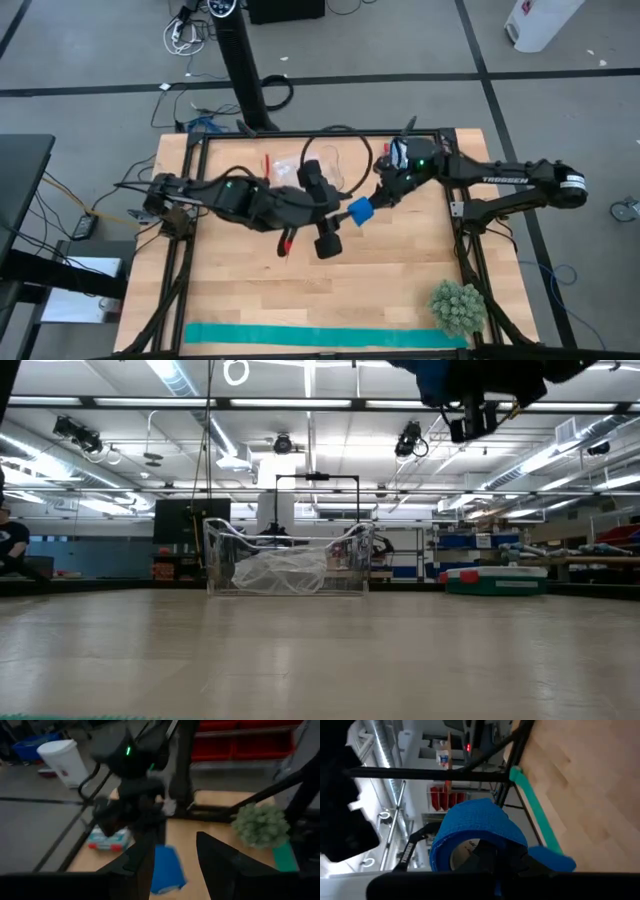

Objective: Roll bandage

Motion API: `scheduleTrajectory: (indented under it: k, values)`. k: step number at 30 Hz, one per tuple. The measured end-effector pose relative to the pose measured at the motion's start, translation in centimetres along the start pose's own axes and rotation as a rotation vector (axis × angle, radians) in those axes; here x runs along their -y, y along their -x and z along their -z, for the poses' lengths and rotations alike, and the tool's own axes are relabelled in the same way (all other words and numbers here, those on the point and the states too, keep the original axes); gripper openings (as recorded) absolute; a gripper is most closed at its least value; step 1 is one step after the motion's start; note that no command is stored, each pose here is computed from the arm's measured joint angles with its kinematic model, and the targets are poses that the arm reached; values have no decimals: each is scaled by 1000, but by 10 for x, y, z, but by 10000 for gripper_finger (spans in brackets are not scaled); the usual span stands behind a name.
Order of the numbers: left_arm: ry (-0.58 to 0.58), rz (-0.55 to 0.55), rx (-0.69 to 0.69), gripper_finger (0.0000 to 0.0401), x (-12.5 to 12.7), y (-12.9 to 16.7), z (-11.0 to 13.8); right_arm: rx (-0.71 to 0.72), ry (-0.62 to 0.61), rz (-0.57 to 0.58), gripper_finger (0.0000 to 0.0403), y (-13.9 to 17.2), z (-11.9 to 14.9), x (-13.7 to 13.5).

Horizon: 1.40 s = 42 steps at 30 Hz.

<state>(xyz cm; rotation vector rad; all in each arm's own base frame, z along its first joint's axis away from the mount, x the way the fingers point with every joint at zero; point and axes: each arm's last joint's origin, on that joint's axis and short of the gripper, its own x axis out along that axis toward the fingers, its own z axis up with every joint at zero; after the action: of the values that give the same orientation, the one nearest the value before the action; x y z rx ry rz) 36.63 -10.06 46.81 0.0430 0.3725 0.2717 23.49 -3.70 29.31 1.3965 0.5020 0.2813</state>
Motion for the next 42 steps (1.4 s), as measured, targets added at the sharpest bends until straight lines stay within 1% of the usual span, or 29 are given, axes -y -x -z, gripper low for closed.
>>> scheduleTrajectory:
  k: [4, 7, 9, 12, 15, 18, 21, 23, 25, 29, 32, 36, 39, 42]
  values:
    - [67, 41, 97, 151, 18, -8, 3, -9, -21, 9, 0, -7, 11, 22]
    - [121, 40, 160, 151, 28, -21, 10, 10, 5, 60, 0, -11, 19, 38]
    - [175, 40, 182, 151, 32, -29, 17, 43, 53, 101, 0, -12, 23, 48]
    - [263, 48, 187, 151, 36, -38, 28, 67, 103, 157, 0, -14, 29, 62]
    - [346, 57, 191, 151, 39, -45, 36, 64, 115, 225, 0, -14, 36, 74]
    - [374, 55, 166, 151, 40, -47, 40, 62, 130, 293, 0, -16, 42, 80]
    - [394, 32, 81, 151, 39, -47, 49, 67, 170, 291, 4, -18, 45, 78]
    - [398, 14, 22, 151, 38, -48, 56, 66, 173, 289, 15, -19, 46, 78]
    - [402, 11, 1, 151, 40, -47, 59, 65, 171, 299, 32, -20, 47, 79]
    - [378, 25, 2, 151, 51, -39, 61, 59, 105, 387, 71, -23, 49, 90]
    - [373, 30, 17, 151, 58, -42, 69, 36, 60, 425, 95, -27, 48, 99]
    - [429, 77, 84, 150, 61, -55, 78, -11, 32, 447, 122, -31, 49, 106]
    - [487, 116, 119, 143, 61, -66, 90, -16, 32, 447, 139, -31, 49, 106]
    - [547, 134, 160, 133, 60, -76, 100, -29, 23, 491, 150, -26, 50, 107]
